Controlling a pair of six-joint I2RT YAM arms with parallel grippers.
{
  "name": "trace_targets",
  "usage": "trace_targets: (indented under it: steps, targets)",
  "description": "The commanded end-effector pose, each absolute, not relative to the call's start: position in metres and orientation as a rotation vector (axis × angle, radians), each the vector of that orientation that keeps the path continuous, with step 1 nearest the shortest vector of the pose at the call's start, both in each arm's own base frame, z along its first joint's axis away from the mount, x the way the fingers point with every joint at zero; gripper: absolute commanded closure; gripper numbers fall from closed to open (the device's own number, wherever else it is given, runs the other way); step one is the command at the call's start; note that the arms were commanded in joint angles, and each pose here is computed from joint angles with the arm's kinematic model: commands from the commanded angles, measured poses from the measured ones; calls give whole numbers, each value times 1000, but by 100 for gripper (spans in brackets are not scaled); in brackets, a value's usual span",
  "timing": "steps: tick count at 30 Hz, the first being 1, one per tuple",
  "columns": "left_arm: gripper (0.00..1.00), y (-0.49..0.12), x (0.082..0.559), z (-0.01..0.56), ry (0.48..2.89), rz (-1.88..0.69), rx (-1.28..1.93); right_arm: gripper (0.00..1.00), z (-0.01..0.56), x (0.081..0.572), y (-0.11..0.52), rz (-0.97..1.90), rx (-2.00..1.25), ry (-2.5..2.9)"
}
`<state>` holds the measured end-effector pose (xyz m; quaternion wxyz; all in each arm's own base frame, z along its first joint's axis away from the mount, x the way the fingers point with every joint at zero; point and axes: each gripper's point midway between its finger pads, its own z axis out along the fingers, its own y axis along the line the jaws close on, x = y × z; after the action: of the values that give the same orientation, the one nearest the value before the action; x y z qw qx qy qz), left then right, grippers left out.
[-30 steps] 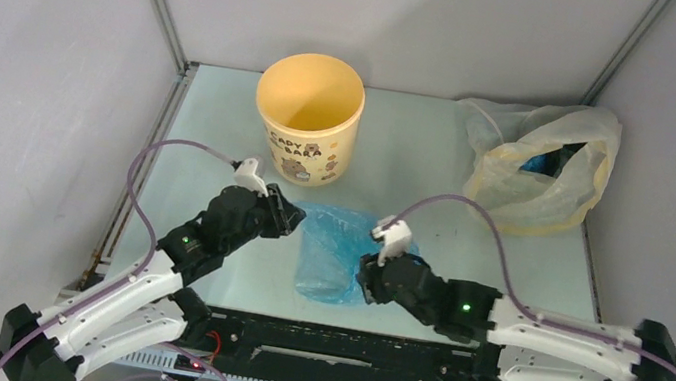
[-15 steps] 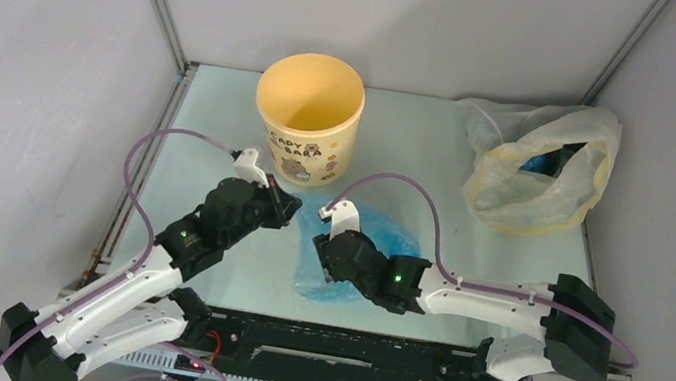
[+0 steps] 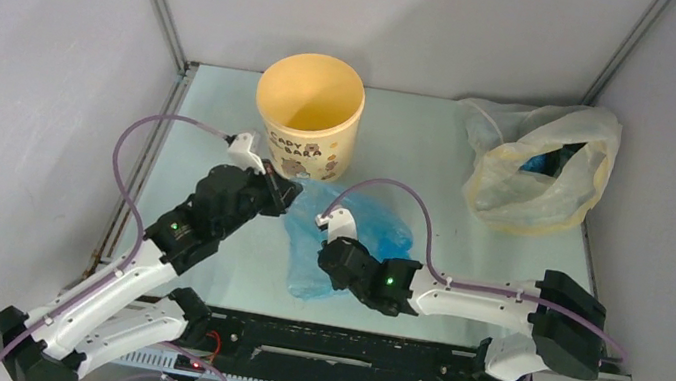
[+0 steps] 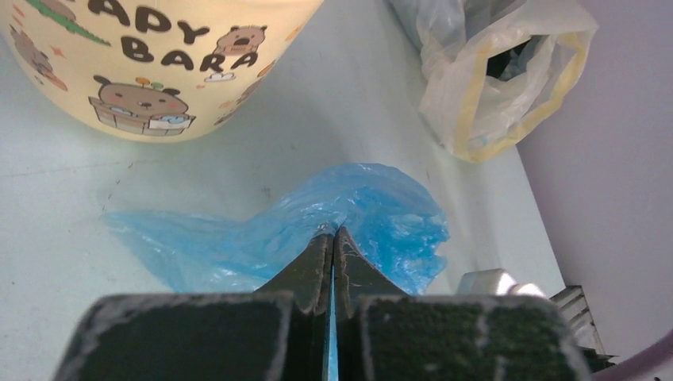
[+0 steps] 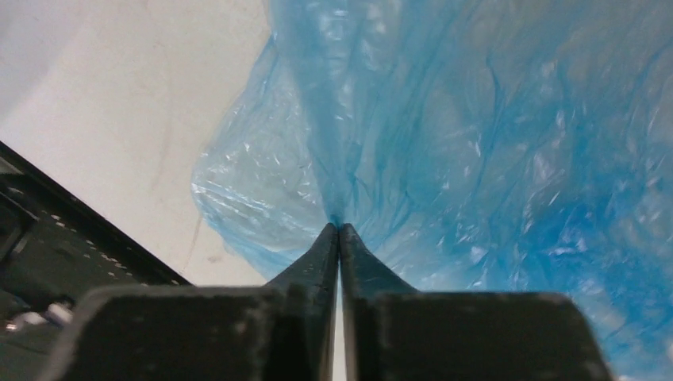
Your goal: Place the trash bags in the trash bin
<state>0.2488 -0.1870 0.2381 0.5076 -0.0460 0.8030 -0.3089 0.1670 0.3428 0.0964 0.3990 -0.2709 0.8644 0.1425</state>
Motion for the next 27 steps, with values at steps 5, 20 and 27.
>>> trace_targets:
  steps: [5,20,27]
  targets:
    - [100,-158,256,277,1880,-610,-144,100,138,156,346,479,-619,2156]
    - [100,-137,264,299,1912,-504,-148,100,230,161,243,584,-419,2070]
    - [100,-158,250,324,1879,-682,-97,46,244,159,234,687,-417,2057]
